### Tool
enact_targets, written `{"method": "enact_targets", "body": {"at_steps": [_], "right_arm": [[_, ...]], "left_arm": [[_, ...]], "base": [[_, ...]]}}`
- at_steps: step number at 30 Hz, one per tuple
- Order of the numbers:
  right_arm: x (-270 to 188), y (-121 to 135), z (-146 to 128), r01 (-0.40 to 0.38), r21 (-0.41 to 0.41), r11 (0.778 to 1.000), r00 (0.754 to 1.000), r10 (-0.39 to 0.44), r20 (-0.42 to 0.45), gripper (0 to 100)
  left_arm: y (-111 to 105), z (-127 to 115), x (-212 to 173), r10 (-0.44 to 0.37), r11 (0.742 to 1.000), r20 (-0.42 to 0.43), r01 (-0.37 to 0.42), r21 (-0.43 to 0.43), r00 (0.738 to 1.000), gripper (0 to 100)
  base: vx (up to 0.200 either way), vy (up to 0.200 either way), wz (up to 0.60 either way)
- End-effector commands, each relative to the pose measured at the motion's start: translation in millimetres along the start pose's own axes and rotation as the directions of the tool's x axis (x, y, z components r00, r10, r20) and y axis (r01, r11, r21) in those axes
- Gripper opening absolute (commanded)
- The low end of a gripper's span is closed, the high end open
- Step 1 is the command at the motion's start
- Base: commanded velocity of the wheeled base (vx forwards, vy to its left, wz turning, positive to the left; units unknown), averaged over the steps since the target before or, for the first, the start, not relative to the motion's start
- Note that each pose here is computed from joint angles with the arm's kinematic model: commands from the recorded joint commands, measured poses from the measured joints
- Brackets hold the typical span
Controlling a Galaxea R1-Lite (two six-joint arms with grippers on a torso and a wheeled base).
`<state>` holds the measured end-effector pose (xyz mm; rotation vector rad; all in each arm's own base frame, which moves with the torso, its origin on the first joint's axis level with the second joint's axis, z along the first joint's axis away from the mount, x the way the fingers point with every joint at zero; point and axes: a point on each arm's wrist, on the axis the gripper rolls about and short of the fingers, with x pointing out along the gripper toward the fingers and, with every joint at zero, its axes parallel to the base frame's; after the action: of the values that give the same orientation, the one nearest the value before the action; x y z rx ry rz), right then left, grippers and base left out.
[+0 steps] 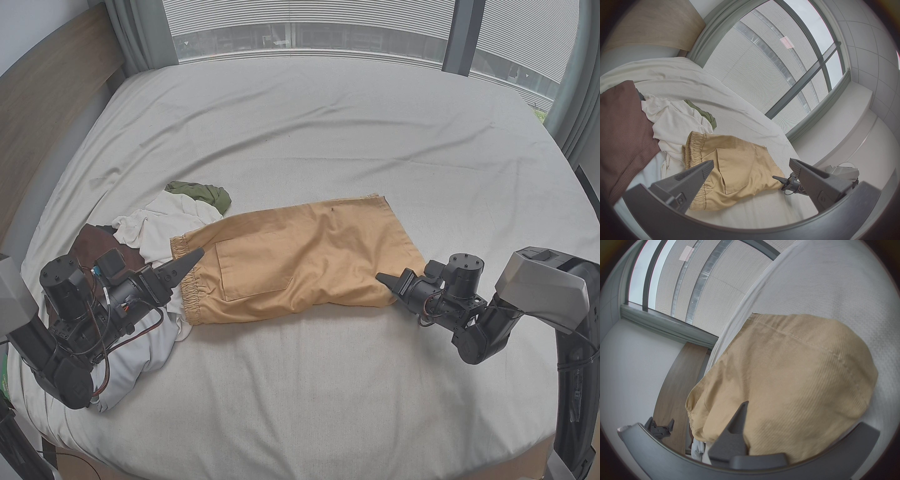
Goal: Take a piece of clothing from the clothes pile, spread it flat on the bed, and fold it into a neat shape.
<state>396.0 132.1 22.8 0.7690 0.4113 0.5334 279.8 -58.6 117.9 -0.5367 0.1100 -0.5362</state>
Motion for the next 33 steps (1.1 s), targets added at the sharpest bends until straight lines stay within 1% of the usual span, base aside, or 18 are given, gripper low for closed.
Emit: {"method": "enact_targets", "body": {"at_steps": [1, 5, 14, 16, 19, 21, 23, 29, 33], "right_arm": [[-9.3, 10.4, -9.4, -0.003, -0.051, 0.999, 1.000, 0.001, -0.031, 0], [-16.3, 11.1, -16.7, 0.001, -0.093, 0.996, 1.000, -0.003, -0.027, 0], [-36.5, 23.4, -10.8, 0.005, -0.125, 0.992, 1.000, -0.008, -0.026, 0], [-44.8, 24.4, -13.5, 0.018, -0.147, 0.989, 0.999, -0.024, -0.039, 0], [-50.3, 21.9, -16.4, 0.040, -0.159, 0.986, 0.998, -0.048, -0.046, 0], [-54.7, 18.4, -19.0, 0.079, -0.167, 0.983, 0.996, -0.085, -0.031, 0], [-60.6, 14.8, -24.7, 0.105, -0.183, 0.978, 0.992, -0.115, -0.044, 0], [-75.5, 11.9, -33.3, 0.117, -0.209, 0.971, 0.990, -0.132, -0.058, 0], [-89.0, 8.2, -37.1, 0.146, -0.228, 0.963, 0.983, -0.168, -0.079, 0]], "left_arm": [[-0.6, 1.2, 0.1, -0.004, 1.000, 0.004, 0.004, 0.001, 1.000, 100], [0.5, -0.7, 1.0, -0.001, 1.000, -0.003, 0.001, -0.002, 1.000, 100], [0.2, -1.9, 1.2, -0.002, 1.000, -0.008, 0.002, -0.005, 1.000, 100], [-0.1, -1.4, 1.1, -0.003, 1.000, -0.005, 0.003, -0.004, 1.000, 100], [-0.7, -0.7, 0.7, -0.005, 1.000, -0.003, 0.005, -0.003, 1.000, 100], [-0.9, -0.5, 0.6, -0.005, 1.000, -0.003, 0.005, -0.005, 1.000, 100], [-1.3, -0.7, 0.7, -0.006, 1.000, -0.004, 0.006, -0.005, 1.000, 100], [-0.7, -1.4, 1.0, -0.004, 1.000, -0.006, 0.004, -0.004, 1.000, 100], [-0.7, -1.4, 1.0, -0.004, 1.000, -0.006, 0.004, -0.004, 1.000, 100]], "base": [[0.000, 0.000, 0.00], [0.000, 0.000, 0.00], [0.000, 0.000, 0.00], [0.000, 0.000, 0.00], [0.000, 0.000, 0.00], [0.000, 0.000, 0.00], [0.000, 0.000, 0.00], [0.000, 0.000, 0.00], [0.000, 0.000, 0.00]]}}
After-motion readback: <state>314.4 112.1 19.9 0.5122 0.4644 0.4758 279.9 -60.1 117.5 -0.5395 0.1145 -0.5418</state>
